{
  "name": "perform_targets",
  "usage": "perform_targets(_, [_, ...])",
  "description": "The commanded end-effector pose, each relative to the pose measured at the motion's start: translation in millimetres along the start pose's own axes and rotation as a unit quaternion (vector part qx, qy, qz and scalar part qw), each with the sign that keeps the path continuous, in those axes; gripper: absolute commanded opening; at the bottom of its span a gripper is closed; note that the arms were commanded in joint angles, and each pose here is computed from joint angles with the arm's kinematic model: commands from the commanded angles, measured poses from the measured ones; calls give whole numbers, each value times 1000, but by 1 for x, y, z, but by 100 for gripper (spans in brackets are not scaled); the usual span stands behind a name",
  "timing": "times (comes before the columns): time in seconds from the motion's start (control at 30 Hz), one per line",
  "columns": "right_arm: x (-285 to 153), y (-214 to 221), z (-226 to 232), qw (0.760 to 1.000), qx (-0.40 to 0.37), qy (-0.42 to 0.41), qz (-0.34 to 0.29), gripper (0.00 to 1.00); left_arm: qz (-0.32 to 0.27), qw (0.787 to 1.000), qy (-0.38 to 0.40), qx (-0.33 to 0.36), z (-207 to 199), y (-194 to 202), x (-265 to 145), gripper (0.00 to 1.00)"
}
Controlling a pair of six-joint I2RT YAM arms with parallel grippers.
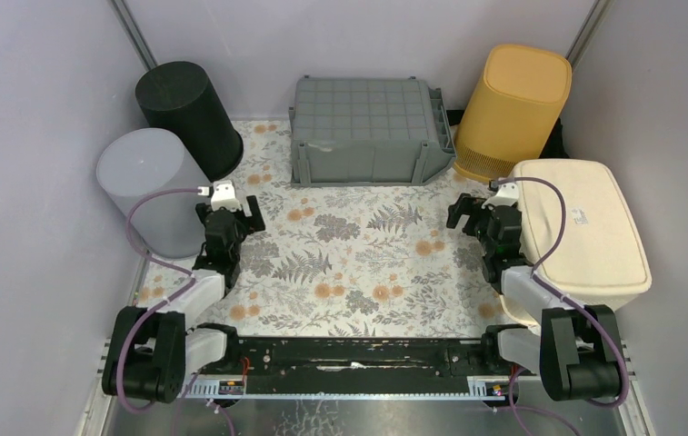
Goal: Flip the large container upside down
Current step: Reset both arms
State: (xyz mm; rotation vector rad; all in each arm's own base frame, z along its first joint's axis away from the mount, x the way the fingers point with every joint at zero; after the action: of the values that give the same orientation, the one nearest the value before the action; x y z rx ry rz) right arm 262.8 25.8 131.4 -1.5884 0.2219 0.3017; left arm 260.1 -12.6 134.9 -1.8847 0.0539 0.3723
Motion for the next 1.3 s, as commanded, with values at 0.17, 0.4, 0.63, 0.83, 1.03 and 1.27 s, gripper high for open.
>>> perform_targets(0.17, [10, -10, -15, 994, -15, 82, -66, 99, -78, 997, 18, 13, 1, 6, 21, 100])
perform_targets(0.4, [10, -12, -23, 987, -14, 127, -102, 99, -83, 996, -10, 5, 3, 3, 34, 100])
perform_targets(0.63, [12, -14, -34, 976, -25, 184, -116, 99, -77, 997, 16, -3, 5, 10, 44, 100])
perform_targets(0.83, [2, -5, -40, 969, -23, 219, -110, 99, -69, 996, 57, 17, 1, 14, 41, 100])
perform_targets(1.03, [-10, 16, -40, 969, -15, 225, -99, 99, -82, 994, 66, 3, 7, 19, 36, 100])
perform_targets(1.27, [-6, 25, -37, 975, -25, 201, -88, 99, -83, 994, 66, 4, 8, 19, 36, 100])
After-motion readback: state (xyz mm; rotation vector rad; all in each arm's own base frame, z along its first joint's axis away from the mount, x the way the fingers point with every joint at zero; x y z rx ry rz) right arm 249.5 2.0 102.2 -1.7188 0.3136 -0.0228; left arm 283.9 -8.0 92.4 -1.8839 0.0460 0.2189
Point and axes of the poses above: each gripper's point midway between its finger pads, its own x axis out along the fingers, its own z axis along the line the jaws close on, y = z × x, the point moved 9 cm from there along -x, back along the fingers, and after that the axes turned 15 degrees about -x, right-handed, at the moved point
